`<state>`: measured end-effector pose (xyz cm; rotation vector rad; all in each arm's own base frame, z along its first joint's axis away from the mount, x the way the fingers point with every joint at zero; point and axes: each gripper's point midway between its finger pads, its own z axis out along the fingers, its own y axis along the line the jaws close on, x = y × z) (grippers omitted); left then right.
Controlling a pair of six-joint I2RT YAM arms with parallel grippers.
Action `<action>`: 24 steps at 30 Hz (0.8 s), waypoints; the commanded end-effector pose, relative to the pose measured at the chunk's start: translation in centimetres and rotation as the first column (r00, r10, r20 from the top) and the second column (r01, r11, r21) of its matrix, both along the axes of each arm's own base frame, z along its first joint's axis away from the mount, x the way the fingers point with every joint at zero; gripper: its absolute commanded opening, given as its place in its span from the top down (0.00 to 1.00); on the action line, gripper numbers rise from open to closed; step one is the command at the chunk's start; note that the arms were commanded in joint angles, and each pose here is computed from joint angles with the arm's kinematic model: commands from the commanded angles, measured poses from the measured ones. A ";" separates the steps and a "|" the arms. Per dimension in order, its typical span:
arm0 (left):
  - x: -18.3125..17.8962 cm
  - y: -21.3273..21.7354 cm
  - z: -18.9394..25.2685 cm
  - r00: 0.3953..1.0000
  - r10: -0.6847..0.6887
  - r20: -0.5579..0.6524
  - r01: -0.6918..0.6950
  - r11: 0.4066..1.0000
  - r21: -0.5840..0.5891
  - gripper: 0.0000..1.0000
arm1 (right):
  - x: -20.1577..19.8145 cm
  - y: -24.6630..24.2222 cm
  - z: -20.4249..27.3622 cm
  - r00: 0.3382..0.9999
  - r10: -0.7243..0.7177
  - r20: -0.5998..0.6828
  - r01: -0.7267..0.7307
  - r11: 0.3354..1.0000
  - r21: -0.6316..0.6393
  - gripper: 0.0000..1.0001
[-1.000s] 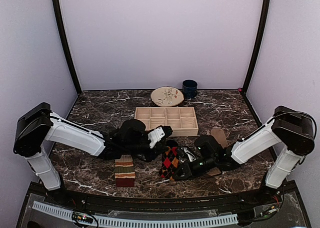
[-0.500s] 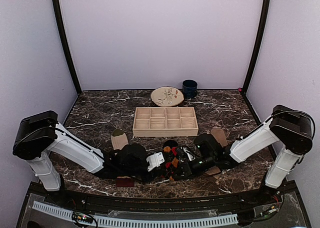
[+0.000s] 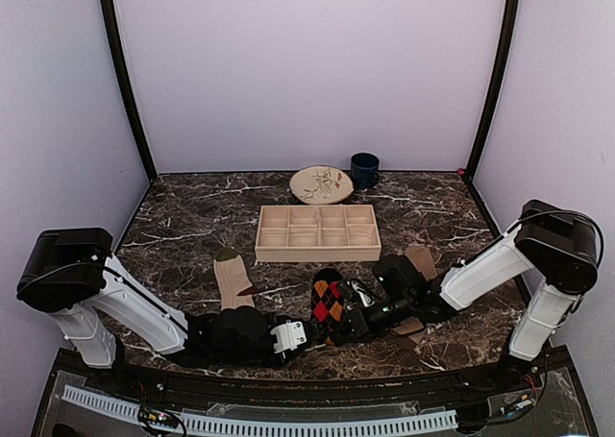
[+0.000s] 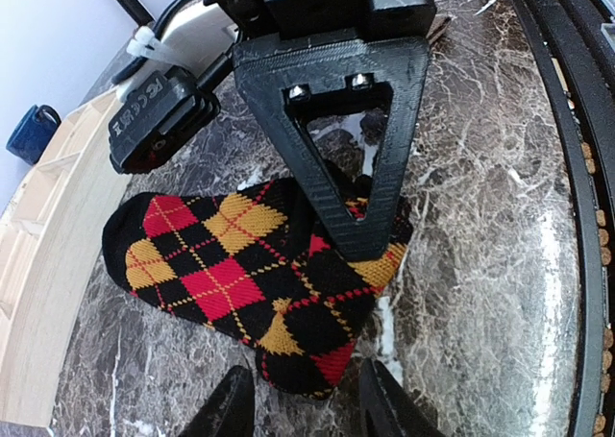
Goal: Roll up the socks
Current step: Roll the sock at the center of the board.
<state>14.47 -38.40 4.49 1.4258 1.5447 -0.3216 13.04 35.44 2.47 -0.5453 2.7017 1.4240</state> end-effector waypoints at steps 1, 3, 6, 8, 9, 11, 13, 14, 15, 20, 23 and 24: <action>0.2 0.1 2.3 0.993 0.001 0.116 0.002 1.000 -0.024 0.60 | 0.2 -0.4 -1.0 0.999 -0.015 -0.030 0.014 0.999 -0.036 0.97; -0.3 -0.2 2.1 0.991 -0.027 0.130 0.028 1.000 -0.006 0.62 | 0.2 -0.3 -0.9 0.999 -0.012 -0.033 0.011 0.999 -0.031 0.98; -0.6 -0.7 1.1 0.987 -0.047 0.156 0.041 0.998 0.041 0.66 | 0.2 -0.3 -0.9 0.999 -0.011 -0.037 0.009 1.000 -0.030 0.97; -0.6 -1.1 0.0 0.984 -0.052 0.172 0.038 0.996 0.083 0.67 | 0.2 -0.3 -0.8 0.999 -0.010 -0.039 0.009 1.000 -0.028 0.97; -0.6 -1.3 -0.4 0.982 -0.052 0.180 0.035 0.995 0.096 0.67 | 0.2 -0.3 -0.8 0.999 -0.008 -0.038 0.007 1.000 -0.028 0.97; -0.7 -1.4 -1.1 0.979 -0.057 0.194 0.035 0.993 0.116 0.67 | 0.2 -0.3 -0.9 0.999 -0.008 -0.041 0.006 1.000 -0.028 0.97; -0.7 -1.5 -1.5 0.978 -0.059 0.198 0.034 0.992 0.125 0.68 | 0.1 -0.2 -0.8 0.999 -0.003 -0.045 0.002 1.000 -0.025 0.97; -0.6 -1.5 -1.7 0.978 -0.056 0.202 0.030 0.991 0.128 0.68 | 0.1 -0.2 -0.8 0.999 -0.004 -0.045 0.002 1.000 -0.024 0.97; -0.5 -1.5 -1.8 0.977 -0.053 0.207 0.025 0.991 0.134 0.69 | 0.1 -0.2 -0.7 0.999 -0.004 -0.045 0.003 1.000 -0.022 0.97; 0.5 -1.6 -2.4 0.968 -0.022 0.249 -0.021 0.985 0.171 0.72 | 0.0 -0.2 -0.7 0.999 -0.002 -0.045 0.001 1.000 -0.022 0.97; 0.9 -1.9 -2.4 0.962 -0.011 0.272 -0.038 0.984 0.174 0.71 | 0.0 -0.2 -0.7 0.999 0.000 -0.046 -0.001 1.000 -0.022 0.97; 1.0 -1.9 -2.5 0.961 -0.008 0.276 -0.043 0.983 0.177 0.71 | 0.0 -0.3 -0.8 0.999 0.000 -0.048 -0.001 1.000 -0.024 0.97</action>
